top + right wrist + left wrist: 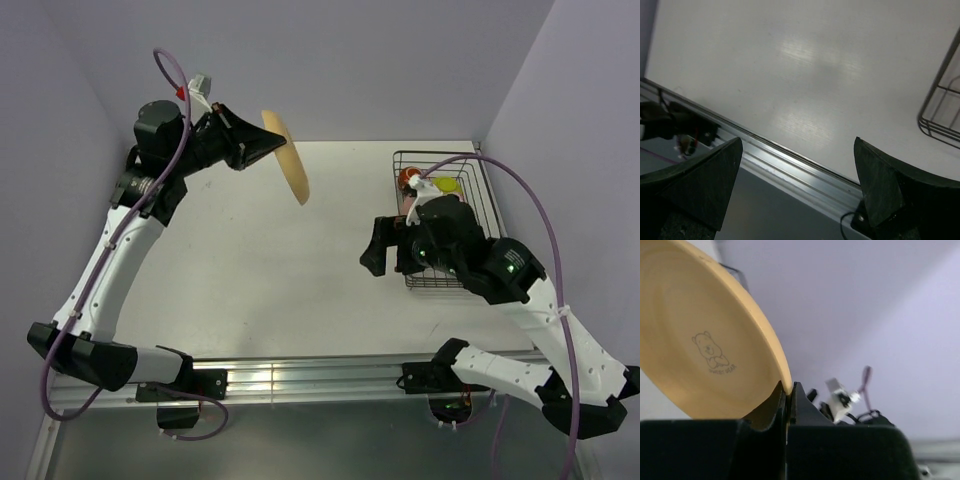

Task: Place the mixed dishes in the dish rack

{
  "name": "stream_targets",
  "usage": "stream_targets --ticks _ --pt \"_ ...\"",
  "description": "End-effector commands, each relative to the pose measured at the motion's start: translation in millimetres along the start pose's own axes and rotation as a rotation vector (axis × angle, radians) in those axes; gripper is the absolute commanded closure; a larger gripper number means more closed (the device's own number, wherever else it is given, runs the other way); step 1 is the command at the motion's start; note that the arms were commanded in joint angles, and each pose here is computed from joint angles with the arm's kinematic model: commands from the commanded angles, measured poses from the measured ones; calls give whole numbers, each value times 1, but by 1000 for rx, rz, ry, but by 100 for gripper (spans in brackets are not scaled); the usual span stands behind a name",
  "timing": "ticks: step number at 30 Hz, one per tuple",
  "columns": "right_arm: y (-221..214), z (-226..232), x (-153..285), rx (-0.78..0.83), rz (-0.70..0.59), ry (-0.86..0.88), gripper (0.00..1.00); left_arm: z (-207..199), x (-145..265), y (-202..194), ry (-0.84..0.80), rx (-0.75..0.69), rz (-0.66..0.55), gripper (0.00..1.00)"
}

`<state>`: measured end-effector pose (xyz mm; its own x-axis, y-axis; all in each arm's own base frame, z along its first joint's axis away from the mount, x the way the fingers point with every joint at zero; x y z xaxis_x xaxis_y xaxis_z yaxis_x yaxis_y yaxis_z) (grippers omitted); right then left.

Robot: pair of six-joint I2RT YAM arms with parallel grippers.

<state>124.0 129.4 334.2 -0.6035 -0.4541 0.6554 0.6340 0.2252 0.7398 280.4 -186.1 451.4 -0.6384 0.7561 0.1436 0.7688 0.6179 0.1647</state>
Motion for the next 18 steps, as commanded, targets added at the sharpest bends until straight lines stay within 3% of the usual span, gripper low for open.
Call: stream_targets --ticks 1,3,4,6,8,10,11,12,13,15,16,18 --pt "32 11 24 -122 -260 88 0 -46 20 -15 -362 5 198 100" --pt "34 19 24 -164 -297 171 0 -55 30 -21 -452 64 260 100" --pt "43 23 30 -170 -373 231 0 -70 43 -26 -597 -13 287 100" --pt "51 29 37 -204 -399 332 0 -77 55 -31 -697 41 343 100" --pt "71 25 44 -252 -454 377 2 -90 72 -36 -878 -33 366 100" --pt "87 29 45 -331 -410 535 5 -99 85 -38 -990 13 406 100" --pt "93 27 44 -365 -400 589 9 -100 93 -40 -1087 -34 425 100" --pt "101 18 43 -483 -382 629 15 -101 98 -40 -1125 10 460 100" --pt "111 21 51 -450 -409 759 18 -101 102 -40 -1172 18 470 100" --pt "117 17 51 -559 -420 828 19 -100 110 -38 -1283 41 487 100" --pt "125 20 63 -506 -509 890 19 -100 112 -37 -1309 49 489 100" --pt "130 20 64 -566 -502 951 19 -100 116 -36 -1361 79 488 100"
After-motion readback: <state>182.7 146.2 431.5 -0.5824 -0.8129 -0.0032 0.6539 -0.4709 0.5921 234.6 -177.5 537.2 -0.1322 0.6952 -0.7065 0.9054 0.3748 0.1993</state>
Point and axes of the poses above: each gripper's point midway between its finger pads, its own x axis back along the fingers, its own z axis along the line the jaws close on, y = z × x, the point moved 8 cm from there along x, back along the fingers, and after that the axes turned 14 degrees about x, right-handed, at the moved point
